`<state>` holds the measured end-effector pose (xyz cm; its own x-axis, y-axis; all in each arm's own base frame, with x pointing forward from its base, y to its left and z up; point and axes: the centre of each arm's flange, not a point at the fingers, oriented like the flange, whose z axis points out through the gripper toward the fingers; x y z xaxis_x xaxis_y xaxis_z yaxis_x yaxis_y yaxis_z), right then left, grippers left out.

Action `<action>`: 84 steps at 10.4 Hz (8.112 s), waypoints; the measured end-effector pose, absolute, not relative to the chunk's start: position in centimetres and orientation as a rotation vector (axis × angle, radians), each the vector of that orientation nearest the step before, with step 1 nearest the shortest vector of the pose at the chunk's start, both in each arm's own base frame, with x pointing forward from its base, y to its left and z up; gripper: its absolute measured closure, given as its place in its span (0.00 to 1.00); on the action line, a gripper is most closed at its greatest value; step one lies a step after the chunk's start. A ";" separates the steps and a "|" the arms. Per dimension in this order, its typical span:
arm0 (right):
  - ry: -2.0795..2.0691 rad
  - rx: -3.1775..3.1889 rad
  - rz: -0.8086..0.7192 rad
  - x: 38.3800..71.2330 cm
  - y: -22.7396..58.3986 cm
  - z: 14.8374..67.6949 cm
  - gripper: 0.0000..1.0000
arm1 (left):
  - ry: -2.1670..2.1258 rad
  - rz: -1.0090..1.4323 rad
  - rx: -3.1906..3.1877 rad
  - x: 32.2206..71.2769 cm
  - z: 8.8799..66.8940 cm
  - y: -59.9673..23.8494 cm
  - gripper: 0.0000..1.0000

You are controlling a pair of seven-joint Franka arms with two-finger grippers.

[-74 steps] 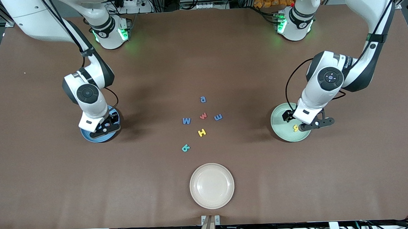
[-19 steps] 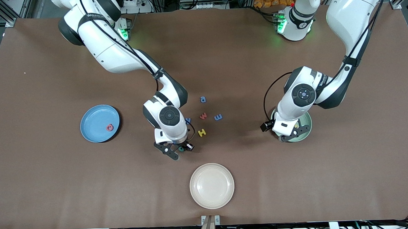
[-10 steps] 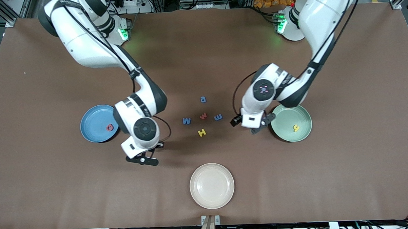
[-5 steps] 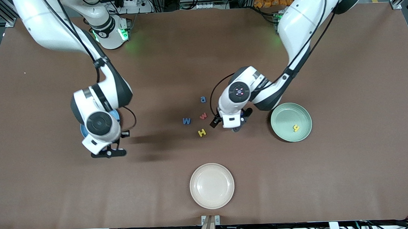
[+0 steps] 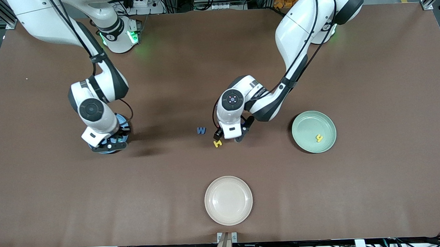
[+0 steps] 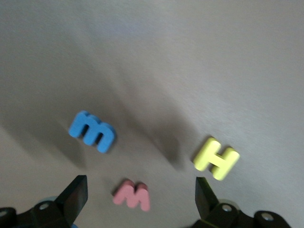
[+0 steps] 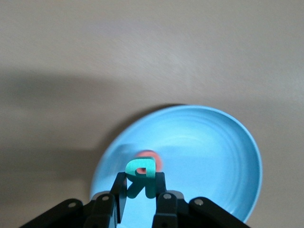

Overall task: Sort uppercase to blue plate, lowercase to green plate
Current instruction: 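Drop R on the blue plate while the left gripper lowers to pink m, then grasp pink m with the left gripper while the right gripper lifts away, then carry m to the green plate while the right gripper reaches blue M, then release m on the green plate while the right gripper grasps blue M, then drop M on the blue plate while the left gripper reaches blue e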

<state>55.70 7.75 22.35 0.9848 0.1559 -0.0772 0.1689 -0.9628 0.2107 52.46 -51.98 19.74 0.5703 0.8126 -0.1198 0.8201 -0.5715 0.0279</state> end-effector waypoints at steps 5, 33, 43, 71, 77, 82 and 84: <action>0.280 2.914 -0.055 54.6 4.3 22.3 0.71 | 1.385 -0.152 2.717 51.9 18.8 -53.9 0.00; -0.404 3.260 0.059 54.6 23.9 29.2 0.31 | 1.522 -0.103 2.780 59.7 28.4 -43.7 0.61; -0.491 3.243 0.232 51.2 38.7 20.8 0.31 | 1.320 -0.204 2.979 62.0 25.6 -22.9 0.61; -0.346 3.136 0.332 49.9 42.0 17.7 0.59 | 1.127 -0.218 3.118 58.4 22.6 -17.9 0.00; -0.225 3.038 0.304 51.4 40.4 18.0 0.59 | 1.103 -0.220 3.119 58.2 22.7 -18.7 0.00; 0.143 2.792 0.123 56.9 31.7 23.1 0.59 | 0.986 -0.210 3.107 55.9 23.9 -25.7 0.00; 0.253 2.745 0.066 58.7 26.5 25.7 0.59 | 0.927 -0.163 3.107 53.1 24.8 -32.4 0.00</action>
<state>58.70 26.54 25.66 0.9827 0.1847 0.0113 0.1669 -0.9110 0.3772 53.13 -32.43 24.81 0.8322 0.5505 -0.0662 0.5401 -0.8318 -0.1285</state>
